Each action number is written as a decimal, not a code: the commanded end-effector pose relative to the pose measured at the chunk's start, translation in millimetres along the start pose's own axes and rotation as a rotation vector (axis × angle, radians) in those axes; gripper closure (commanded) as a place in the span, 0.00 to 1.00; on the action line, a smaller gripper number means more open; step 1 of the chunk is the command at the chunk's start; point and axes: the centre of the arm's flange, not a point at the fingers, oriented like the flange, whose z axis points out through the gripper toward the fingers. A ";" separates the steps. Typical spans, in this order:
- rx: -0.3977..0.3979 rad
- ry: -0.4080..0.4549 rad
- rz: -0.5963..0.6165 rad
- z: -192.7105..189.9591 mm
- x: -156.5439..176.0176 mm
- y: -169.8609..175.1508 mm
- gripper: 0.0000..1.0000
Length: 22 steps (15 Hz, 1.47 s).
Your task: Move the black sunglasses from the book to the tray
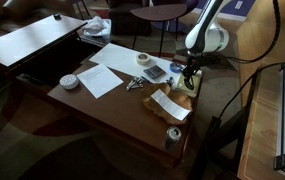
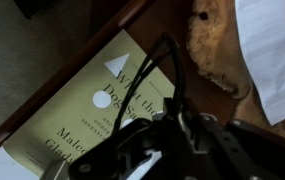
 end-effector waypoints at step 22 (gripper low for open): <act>-0.105 -0.024 -1.001 -37.6 14.4 -215.9 0.97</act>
